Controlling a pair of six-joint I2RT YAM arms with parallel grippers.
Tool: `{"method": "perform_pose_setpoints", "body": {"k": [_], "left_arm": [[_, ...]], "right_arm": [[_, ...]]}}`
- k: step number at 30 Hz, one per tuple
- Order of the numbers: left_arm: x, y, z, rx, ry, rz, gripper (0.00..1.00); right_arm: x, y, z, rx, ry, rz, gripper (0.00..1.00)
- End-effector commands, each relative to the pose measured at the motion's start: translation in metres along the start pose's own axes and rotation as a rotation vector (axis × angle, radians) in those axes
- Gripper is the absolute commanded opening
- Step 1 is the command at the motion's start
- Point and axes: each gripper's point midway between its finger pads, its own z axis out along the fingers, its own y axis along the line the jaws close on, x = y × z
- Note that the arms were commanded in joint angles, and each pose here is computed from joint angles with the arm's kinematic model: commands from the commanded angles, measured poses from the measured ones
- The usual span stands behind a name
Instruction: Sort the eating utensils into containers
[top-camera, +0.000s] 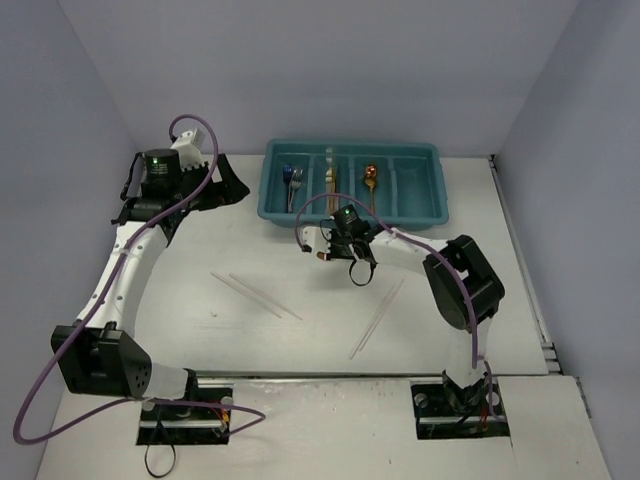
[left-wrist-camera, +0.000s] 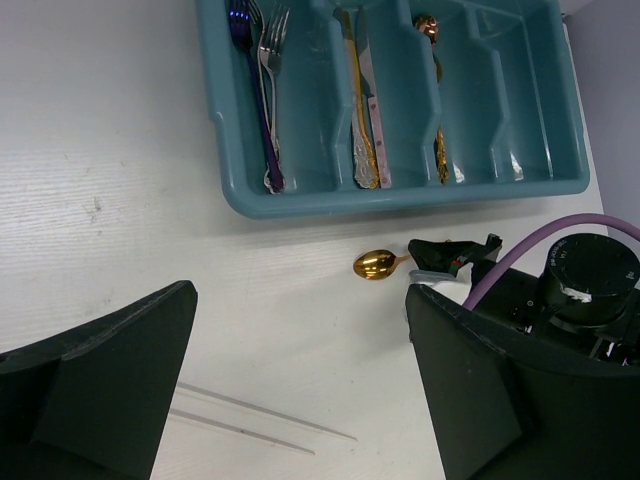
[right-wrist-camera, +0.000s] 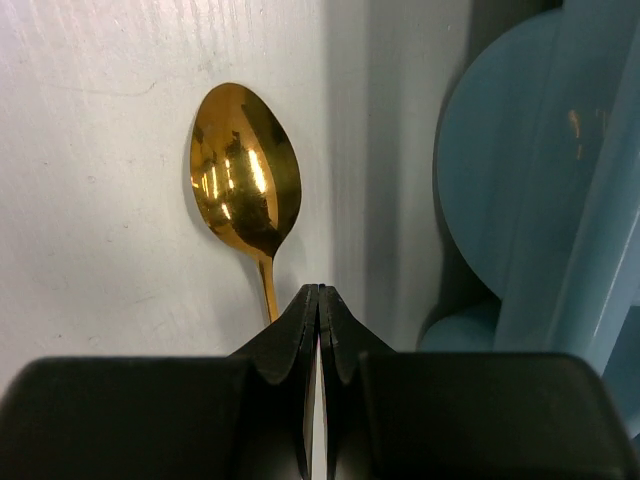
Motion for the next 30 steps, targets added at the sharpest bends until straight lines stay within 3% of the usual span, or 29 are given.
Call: {"method": "perform_pose_setpoints", "body": {"k": [1,8,16,19,23,30], "left_arm": [[-0.025,-0.012,-0.015,0.027,-0.093,0.054,0.85],[-0.026,-0.014,-0.014,0.037,-0.095,0.050,0.85],[-0.026,-0.015,-0.016,0.038,-0.095,0.057,0.85],[-0.025,-0.014,-0.016,0.035,-0.091,0.057,0.85],[-0.027,-0.015,-0.015,0.036,-0.094,0.055,0.85],[-0.026,-0.012,-0.013,0.027,-0.092,0.056,0.85]], "right_arm": [[-0.031,-0.005,-0.013,0.037,-0.092,-0.046,0.00],[-0.029,0.040,-0.019,-0.056,-0.111,-0.069,0.00],[-0.037,0.058,-0.034,-0.081,-0.135,-0.066,0.00],[-0.047,0.044,-0.043,-0.050,-0.143,-0.044,0.08],[-0.046,0.028,-0.044,-0.023,-0.132,-0.047,0.27],[-0.036,0.015,-0.024,-0.023,-0.100,-0.062,0.32]]}}
